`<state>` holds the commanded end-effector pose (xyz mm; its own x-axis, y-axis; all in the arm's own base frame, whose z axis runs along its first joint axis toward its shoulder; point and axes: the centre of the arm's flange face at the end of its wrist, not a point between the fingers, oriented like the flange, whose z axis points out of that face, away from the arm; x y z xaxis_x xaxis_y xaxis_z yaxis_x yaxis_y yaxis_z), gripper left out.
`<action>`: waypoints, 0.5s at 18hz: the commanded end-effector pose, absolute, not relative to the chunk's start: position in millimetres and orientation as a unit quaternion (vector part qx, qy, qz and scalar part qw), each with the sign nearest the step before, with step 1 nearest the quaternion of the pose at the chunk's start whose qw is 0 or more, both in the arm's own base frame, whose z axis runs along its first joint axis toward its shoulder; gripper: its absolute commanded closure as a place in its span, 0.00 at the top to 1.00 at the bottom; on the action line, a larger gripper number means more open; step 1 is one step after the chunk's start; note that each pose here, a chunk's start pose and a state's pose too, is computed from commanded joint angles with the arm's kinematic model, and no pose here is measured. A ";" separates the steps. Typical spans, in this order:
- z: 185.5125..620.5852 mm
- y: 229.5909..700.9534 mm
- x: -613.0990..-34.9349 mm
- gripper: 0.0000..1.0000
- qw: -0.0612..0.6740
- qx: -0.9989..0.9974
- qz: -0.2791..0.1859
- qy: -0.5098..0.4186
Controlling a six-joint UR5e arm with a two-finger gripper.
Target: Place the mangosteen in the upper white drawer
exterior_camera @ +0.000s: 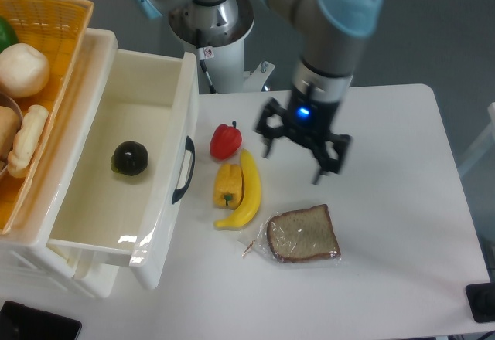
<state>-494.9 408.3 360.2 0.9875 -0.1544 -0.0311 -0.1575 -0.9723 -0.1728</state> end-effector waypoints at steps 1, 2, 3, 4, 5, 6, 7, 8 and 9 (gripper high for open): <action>349.8 399.9 -507.5 1.00 0.078 -0.992 0.008 0.101; 340.3 398.9 -513.5 1.00 0.073 -0.990 0.005 0.124; 332.0 397.9 -518.4 1.00 0.071 -0.987 0.001 0.141; 326.4 397.7 -523.3 1.00 0.069 -0.986 0.000 0.150; 320.1 395.8 -529.7 1.00 0.062 -0.986 -0.001 0.153; 314.5 394.7 -537.3 1.00 0.051 -0.987 0.000 0.153; 309.0 395.1 -543.0 1.00 0.041 -0.987 0.000 0.153; 303.8 396.7 -547.3 1.00 0.034 -0.988 -0.001 0.153; 301.1 396.8 -549.0 1.00 0.031 -0.988 -0.001 0.153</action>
